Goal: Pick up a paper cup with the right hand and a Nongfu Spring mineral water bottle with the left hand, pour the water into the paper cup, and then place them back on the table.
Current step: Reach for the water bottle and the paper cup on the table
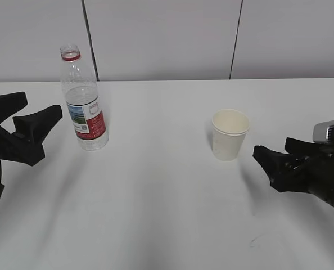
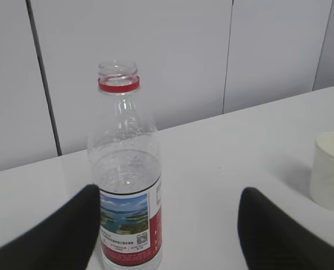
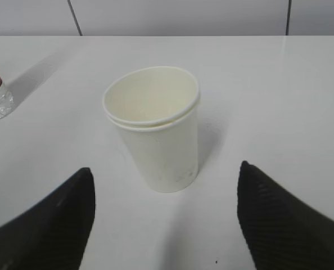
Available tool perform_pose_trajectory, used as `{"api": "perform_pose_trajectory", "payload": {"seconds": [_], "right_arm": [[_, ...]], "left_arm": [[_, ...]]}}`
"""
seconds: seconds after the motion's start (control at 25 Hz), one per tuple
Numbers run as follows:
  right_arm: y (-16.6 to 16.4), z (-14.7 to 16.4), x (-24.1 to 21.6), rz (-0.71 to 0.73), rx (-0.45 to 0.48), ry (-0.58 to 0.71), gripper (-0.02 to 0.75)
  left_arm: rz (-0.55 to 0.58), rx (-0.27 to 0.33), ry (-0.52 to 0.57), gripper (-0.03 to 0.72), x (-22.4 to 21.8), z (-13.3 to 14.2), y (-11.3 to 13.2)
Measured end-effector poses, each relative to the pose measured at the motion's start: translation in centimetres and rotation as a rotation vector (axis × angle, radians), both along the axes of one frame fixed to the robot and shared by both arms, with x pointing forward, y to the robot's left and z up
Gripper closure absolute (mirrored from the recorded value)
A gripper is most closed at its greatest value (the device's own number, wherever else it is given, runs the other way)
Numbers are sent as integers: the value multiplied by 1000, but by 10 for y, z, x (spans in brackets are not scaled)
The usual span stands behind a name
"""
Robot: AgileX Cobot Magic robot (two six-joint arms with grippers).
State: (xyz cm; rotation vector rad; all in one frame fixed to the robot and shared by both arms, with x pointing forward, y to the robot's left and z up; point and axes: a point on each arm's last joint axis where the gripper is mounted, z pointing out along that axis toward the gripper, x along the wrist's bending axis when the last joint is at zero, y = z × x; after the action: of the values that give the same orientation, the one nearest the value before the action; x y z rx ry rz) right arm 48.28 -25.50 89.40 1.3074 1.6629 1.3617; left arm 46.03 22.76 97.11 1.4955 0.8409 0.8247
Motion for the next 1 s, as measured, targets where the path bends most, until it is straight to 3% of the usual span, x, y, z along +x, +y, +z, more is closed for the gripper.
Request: {"api": "perform_pose_trajectory", "payload": {"seconds": [0.24, 0.68, 1.0], "right_arm": [[5, 0, -2, 62, -10, -5, 157], [3, 2, 5, 39, -6, -22, 137], [5, -24, 29, 23, 43, 49, 134]], "left_arm": [[-1, 0, 0, 224, 0, 0, 0], [-1, 0, 0, 224, 0, 0, 0], [-1, 0, 0, 224, 0, 0, 0]]}}
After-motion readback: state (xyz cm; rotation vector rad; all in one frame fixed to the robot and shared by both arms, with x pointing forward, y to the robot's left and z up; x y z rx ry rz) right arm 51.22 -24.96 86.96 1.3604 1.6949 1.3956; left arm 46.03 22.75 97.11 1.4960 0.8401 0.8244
